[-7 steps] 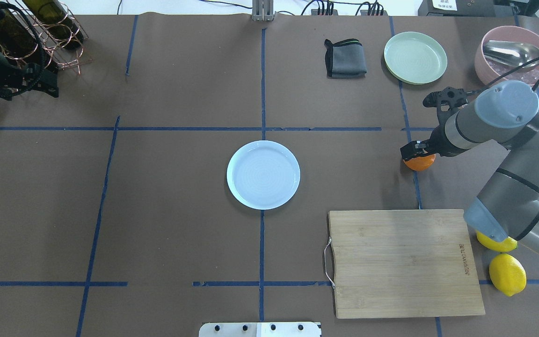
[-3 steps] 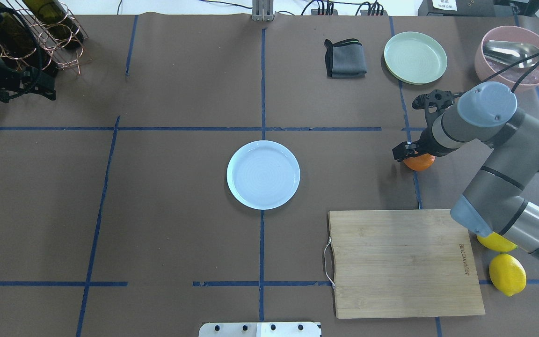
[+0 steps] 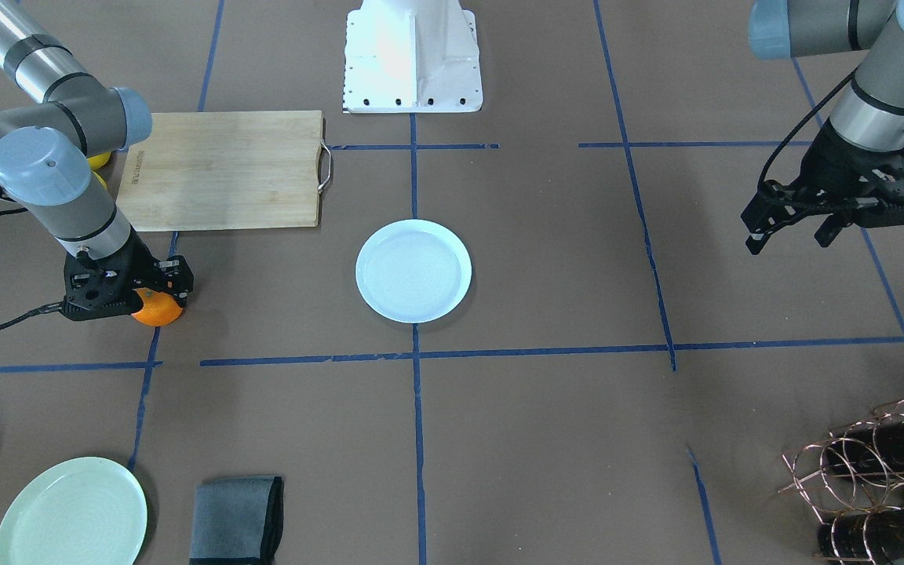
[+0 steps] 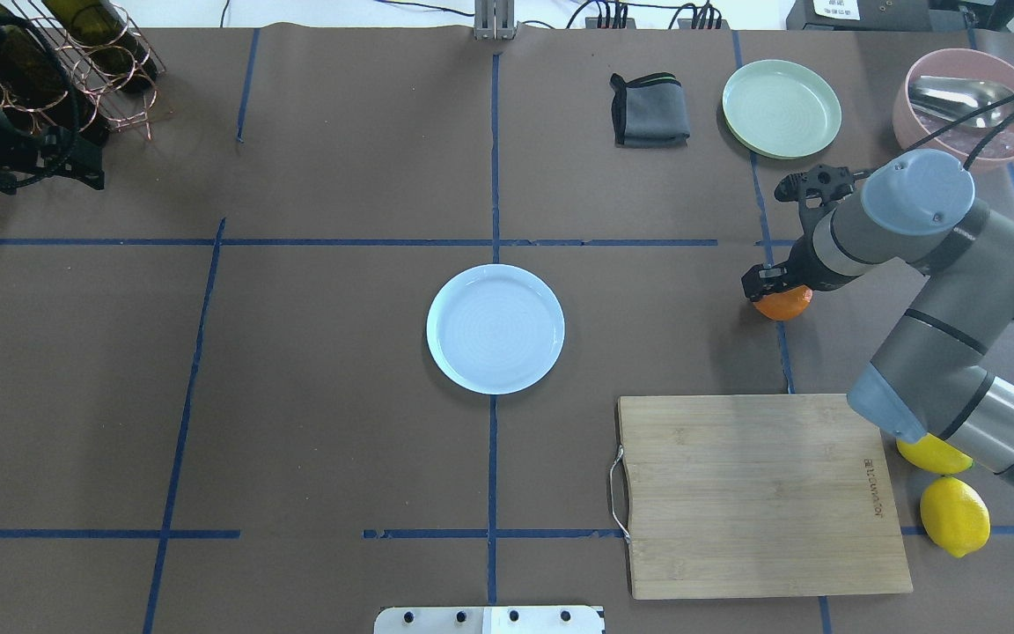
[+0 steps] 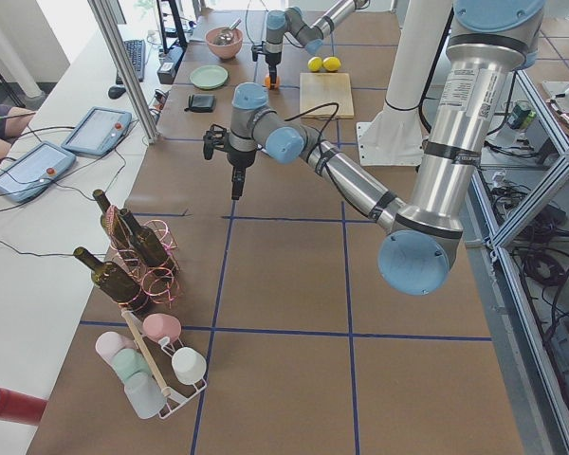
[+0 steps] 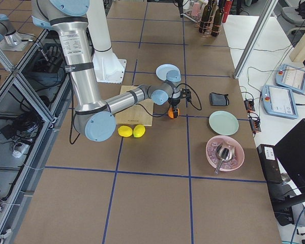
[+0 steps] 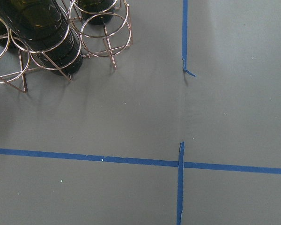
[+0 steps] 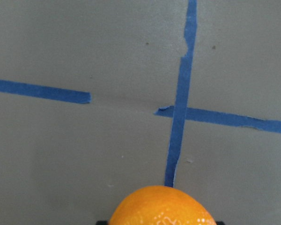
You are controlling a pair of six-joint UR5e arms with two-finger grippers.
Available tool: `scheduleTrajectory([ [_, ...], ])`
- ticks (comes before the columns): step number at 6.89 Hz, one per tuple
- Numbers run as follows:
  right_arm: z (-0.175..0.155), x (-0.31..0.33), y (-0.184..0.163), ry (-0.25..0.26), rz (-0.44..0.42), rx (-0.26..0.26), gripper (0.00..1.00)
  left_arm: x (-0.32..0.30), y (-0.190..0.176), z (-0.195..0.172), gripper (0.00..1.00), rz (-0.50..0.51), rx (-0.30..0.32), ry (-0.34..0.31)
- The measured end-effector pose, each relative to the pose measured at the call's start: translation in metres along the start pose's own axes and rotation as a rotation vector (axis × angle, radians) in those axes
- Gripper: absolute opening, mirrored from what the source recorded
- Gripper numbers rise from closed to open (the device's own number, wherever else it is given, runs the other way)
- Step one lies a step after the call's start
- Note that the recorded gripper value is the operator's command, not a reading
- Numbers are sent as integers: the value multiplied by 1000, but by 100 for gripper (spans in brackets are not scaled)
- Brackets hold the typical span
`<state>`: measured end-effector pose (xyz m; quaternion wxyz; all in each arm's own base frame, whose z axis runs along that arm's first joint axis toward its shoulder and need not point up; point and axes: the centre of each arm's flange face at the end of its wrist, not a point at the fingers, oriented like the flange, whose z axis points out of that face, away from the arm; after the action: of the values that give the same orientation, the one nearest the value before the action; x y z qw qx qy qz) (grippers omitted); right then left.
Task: Pick orange to plate
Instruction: 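Lower the right gripper over the orange and close on it, then lift the orange with the right gripper and carry it over the plate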
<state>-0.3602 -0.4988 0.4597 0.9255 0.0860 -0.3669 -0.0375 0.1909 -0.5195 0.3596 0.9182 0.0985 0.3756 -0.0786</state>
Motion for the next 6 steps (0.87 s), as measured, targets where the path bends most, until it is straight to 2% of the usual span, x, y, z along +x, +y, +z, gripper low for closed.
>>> scheduleTrajectory([
  [2,-45,-30,-9,-44,-6,27,0,-2,0,2,100,17,-3,-4],
  [4,-85,-99,-31,-38,8,-1,0,-18,5,6,100,89,-15,-22],
  [6,-88,-179,-30,-50,45,-28,0,-64,2,1,100,164,-14,-60],
])
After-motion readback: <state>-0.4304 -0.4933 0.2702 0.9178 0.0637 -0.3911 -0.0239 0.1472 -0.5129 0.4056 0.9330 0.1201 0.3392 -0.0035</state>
